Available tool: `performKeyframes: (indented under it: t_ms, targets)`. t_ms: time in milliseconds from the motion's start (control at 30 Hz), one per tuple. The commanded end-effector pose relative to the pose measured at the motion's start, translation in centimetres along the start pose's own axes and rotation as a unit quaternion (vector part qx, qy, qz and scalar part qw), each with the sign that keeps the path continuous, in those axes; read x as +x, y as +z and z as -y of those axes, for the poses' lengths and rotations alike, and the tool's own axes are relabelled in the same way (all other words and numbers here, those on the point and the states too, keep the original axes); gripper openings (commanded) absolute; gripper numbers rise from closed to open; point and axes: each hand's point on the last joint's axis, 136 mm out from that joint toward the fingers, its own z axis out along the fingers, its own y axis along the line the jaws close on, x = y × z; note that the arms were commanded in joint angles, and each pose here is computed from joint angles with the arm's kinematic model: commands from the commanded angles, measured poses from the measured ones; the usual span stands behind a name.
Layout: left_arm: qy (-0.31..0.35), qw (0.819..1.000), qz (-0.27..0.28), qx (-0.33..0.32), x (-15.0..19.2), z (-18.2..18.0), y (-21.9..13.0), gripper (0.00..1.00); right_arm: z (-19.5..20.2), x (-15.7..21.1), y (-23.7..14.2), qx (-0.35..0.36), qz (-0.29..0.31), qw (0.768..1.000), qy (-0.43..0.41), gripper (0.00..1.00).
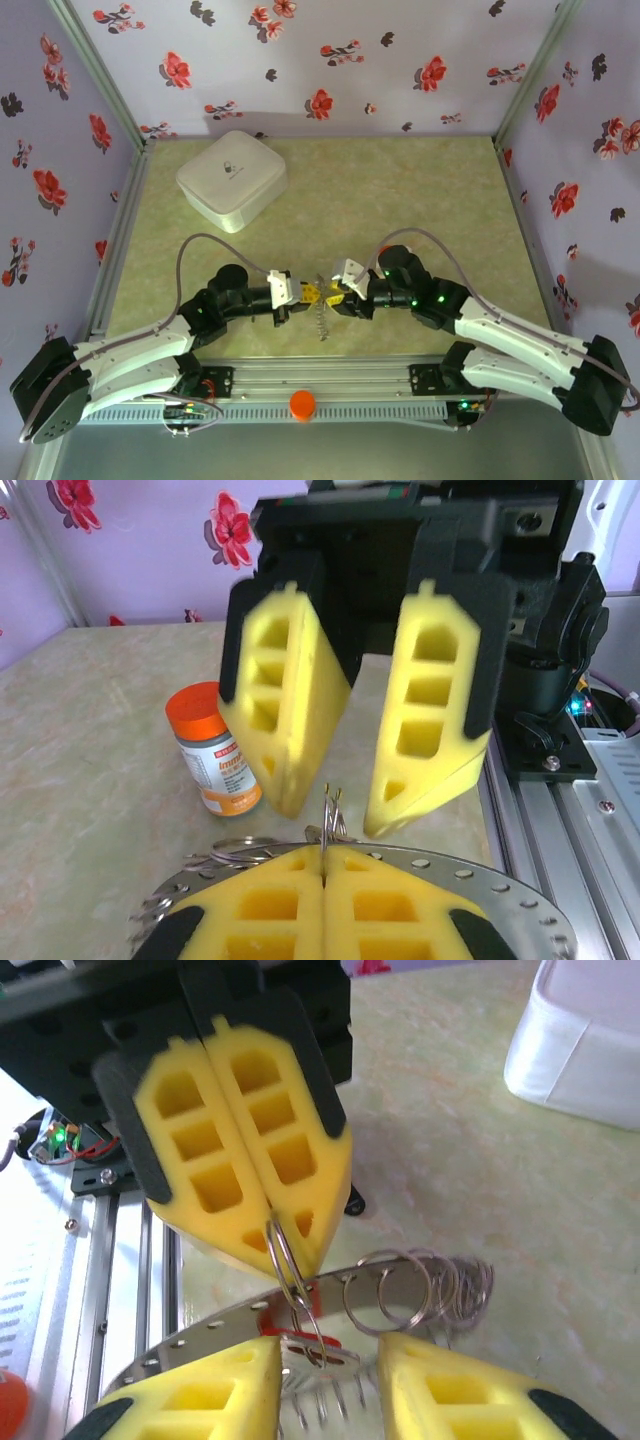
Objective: Put the keys on the keyring
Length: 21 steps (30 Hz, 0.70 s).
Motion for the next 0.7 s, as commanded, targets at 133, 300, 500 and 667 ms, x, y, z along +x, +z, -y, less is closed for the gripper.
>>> performKeyframes:
  t_ms: [133,300,500,667]
  targets:
    - [0.017,0.999,0.035,0.01,-2.1,0.1,0.2,0.0,-0.5,-2.1,-0.3,-0.016,0.046,0.999,-0.019,0.31]
    - [0.014,0.999,0.038,0.014,-2.2,0.2,0.3,0.0,-0.8,-2.2,0.2,-0.032,0.05,0.998,-0.014,0.22]
    - [0.015,0.999,0.039,0.016,-2.3,0.3,0.3,0.0,-0.8,-2.2,0.4,-0.037,0.047,0.998,-0.013,0.12]
    - [0.015,0.999,0.038,0.017,-2.2,0.3,0.3,0.0,-0.8,-2.0,0.4,-0.04,0.032,0.998,-0.021,0.01]
